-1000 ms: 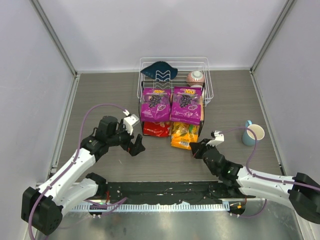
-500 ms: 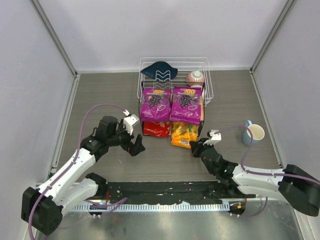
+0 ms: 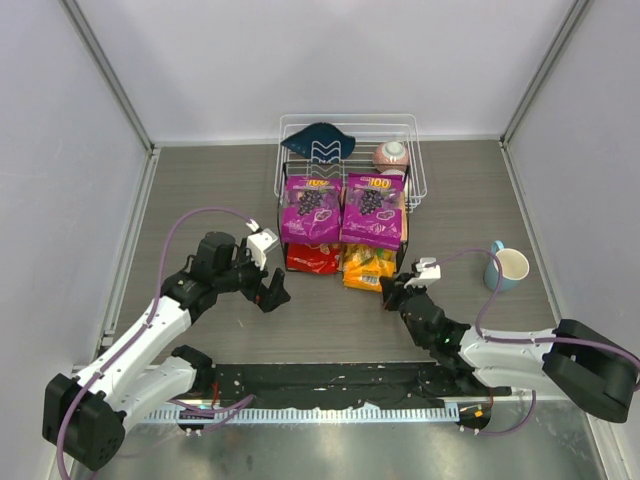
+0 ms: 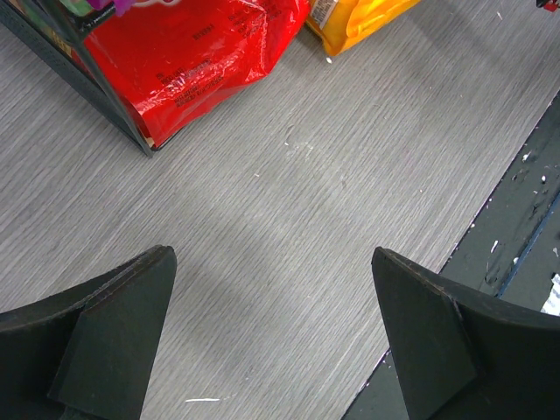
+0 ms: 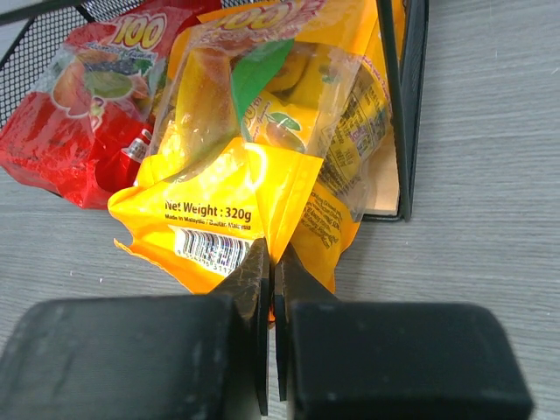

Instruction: Place and organize the candy bags onto the shelf

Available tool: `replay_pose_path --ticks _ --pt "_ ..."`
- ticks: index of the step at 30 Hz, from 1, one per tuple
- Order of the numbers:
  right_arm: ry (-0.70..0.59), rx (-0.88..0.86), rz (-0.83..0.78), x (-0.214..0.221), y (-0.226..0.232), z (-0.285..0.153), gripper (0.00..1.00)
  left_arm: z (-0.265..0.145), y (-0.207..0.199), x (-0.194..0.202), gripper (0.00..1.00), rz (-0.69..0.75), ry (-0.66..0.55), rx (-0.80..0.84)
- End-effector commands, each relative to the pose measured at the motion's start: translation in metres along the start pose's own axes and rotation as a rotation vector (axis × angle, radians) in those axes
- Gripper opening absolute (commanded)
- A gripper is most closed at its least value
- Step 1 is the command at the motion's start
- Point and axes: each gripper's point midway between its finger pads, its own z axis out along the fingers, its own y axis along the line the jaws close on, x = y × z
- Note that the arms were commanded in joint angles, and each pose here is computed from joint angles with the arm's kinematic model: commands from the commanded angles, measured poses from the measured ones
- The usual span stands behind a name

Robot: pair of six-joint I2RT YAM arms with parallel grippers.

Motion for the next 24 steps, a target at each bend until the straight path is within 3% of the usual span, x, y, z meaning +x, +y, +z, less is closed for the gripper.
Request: replay_pose_path --ticks 1,24 --pt "-0.178 0.012 0.065 -0.047 0.007 0.006 0.01 -0.001 -0.001 -0.006 1.0 0.024 -0.018 0.007" --pt "-0.232 0.011 -0.003 -0.059 0.011 0.034 0.01 -0.001 0.0 -0.005 1.0 0.03 -0.021 0.005"
